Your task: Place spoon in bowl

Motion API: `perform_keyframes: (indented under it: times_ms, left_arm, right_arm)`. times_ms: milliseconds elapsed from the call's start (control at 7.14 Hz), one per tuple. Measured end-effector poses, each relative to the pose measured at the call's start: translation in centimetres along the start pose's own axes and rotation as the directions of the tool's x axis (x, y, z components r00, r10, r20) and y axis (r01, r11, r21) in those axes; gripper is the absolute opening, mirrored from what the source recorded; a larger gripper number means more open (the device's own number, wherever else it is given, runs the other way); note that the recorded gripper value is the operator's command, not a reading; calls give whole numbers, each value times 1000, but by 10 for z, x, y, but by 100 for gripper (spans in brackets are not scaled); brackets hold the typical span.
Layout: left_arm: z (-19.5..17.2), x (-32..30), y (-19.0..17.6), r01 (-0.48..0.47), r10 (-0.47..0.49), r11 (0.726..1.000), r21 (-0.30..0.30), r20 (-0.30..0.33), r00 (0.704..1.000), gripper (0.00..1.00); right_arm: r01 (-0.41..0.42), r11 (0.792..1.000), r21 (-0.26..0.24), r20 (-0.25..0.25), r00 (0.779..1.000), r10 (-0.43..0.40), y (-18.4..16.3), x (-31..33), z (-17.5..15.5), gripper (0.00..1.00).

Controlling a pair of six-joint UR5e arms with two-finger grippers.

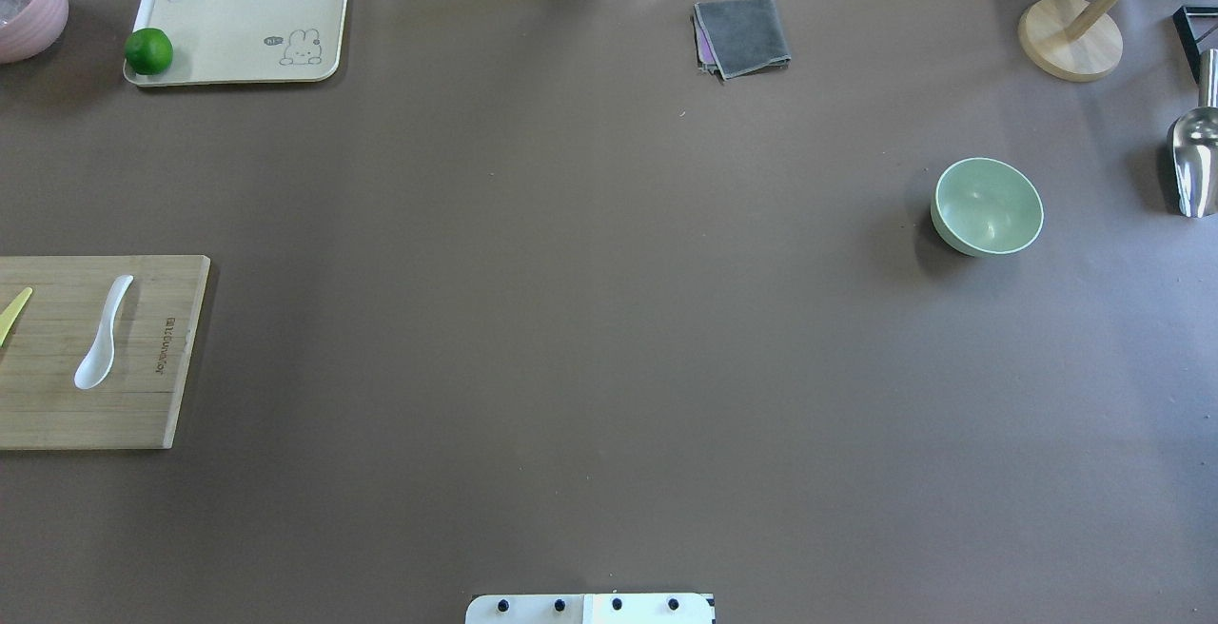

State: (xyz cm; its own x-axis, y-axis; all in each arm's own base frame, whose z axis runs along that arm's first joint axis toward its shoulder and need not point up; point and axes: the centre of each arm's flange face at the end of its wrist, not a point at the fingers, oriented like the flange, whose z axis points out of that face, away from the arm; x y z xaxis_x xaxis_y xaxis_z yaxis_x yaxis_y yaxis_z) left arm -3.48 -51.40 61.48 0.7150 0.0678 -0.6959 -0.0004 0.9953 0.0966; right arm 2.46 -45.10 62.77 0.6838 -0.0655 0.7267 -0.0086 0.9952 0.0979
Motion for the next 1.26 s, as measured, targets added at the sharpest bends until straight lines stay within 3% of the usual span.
perform_keyframes:
  times_ms: [1260]
  left_arm:
    - [1, -2, 12, -9, 9, 1000, -5, 6, 1000, 98]
  right_arm:
    - [3, 1000, 14, 1, 1000, -3, -4, -3, -3, 100]
